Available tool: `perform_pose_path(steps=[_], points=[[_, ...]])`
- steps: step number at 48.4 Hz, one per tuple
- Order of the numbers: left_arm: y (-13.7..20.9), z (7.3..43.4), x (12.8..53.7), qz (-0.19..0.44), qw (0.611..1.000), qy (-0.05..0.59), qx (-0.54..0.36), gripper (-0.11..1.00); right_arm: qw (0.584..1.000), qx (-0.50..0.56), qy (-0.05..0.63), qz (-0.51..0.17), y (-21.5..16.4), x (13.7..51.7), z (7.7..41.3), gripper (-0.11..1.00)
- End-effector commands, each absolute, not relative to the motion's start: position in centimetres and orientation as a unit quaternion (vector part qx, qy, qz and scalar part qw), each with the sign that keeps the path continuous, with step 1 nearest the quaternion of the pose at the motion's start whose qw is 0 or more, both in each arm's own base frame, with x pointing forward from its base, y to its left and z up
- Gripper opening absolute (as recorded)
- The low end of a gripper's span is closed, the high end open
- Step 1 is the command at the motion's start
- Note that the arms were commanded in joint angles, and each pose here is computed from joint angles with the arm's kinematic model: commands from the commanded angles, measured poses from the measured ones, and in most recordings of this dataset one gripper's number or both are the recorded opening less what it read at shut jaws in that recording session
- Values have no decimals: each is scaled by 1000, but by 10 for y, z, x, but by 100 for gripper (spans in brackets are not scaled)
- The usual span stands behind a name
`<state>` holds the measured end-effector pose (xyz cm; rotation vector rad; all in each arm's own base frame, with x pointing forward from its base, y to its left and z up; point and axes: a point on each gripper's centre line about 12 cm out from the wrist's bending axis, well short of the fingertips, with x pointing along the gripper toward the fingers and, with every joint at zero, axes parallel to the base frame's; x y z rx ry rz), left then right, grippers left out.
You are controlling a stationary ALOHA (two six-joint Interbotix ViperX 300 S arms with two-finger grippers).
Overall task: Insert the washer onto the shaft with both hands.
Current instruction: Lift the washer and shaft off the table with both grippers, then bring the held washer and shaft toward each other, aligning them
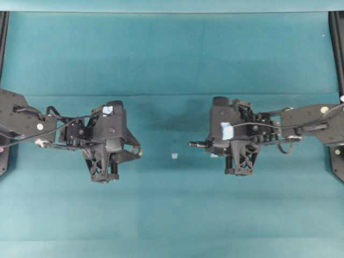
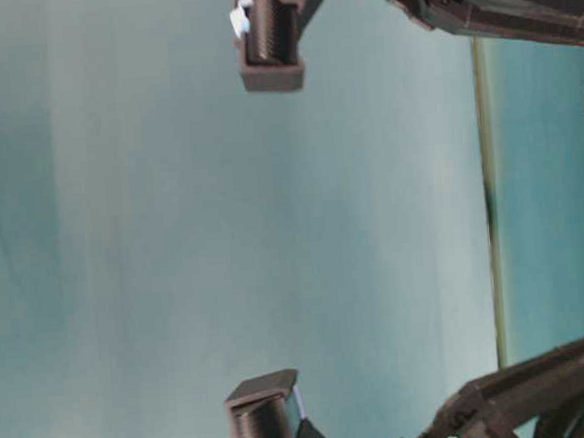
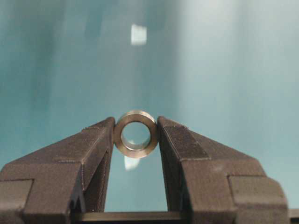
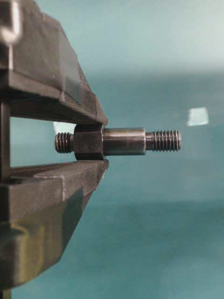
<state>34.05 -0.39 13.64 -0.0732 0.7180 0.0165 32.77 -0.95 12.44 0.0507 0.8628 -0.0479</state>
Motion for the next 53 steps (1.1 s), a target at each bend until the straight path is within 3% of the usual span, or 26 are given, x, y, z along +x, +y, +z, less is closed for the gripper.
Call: perform_pose_path(steps=[1,16,53], points=[[-4,149,345,7,946,322,-36,36,922,37,384,-23,-7,328,136,-1],[2,160,352,12,964,262,-40,36,938,44,344,-19,-4,322,140,-1],[1,160,360,9,971,235,-43,36,936,56,348,4,17,321,125,-1]])
